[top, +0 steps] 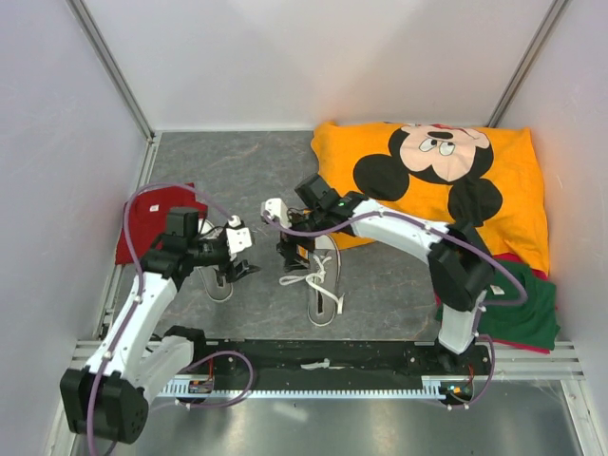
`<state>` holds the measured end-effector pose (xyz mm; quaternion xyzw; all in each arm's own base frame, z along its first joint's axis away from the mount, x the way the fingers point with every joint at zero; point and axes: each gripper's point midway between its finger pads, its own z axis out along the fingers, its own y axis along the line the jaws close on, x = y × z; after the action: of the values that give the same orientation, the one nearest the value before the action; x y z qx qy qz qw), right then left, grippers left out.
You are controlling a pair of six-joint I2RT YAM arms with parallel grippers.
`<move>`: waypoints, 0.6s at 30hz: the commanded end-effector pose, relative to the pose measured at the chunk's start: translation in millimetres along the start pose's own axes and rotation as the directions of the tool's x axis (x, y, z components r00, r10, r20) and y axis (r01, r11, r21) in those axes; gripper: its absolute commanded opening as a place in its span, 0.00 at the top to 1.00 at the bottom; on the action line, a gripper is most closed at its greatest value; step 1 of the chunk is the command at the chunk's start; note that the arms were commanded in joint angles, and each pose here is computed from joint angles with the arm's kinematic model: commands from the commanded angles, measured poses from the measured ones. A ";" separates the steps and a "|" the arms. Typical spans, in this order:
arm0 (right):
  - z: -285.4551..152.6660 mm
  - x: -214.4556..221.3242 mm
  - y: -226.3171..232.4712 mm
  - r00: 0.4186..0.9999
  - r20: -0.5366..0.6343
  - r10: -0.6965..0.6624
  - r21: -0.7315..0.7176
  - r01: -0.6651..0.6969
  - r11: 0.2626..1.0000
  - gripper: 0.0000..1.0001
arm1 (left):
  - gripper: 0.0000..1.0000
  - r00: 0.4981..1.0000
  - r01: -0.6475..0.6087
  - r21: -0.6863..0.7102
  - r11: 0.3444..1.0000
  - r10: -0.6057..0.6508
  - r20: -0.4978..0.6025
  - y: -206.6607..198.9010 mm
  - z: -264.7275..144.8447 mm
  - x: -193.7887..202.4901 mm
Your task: Tie the shoes
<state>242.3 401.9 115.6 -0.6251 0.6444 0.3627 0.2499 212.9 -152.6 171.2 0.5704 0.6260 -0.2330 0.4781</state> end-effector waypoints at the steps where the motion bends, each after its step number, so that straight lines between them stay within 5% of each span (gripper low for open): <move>1: -62.3 1.9 7.4 0.999 -0.035 -0.029 0.169 0.035 0.985 0.02 | 0.22 0.999 -0.035 0.081 0.996 0.038 -0.025 -1.8 13.0 26.4; 10: -88.6 95.6 55.5 0.979 -0.205 0.007 0.155 0.026 0.988 0.07 | 0.22 0.972 -0.202 0.291 0.935 0.227 -0.054 -19.5 41.4 61.2; 18: -65.0 128.9 56.6 0.985 -0.164 0.061 0.190 -0.029 0.981 0.13 | 0.19 0.934 -0.289 0.394 0.873 0.346 -0.083 -24.1 70.1 90.1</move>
<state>167.5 251.4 62.5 -0.6263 0.7137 0.2473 0.1928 206.6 -167.9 62.6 0.7202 0.5521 -0.2592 0.3307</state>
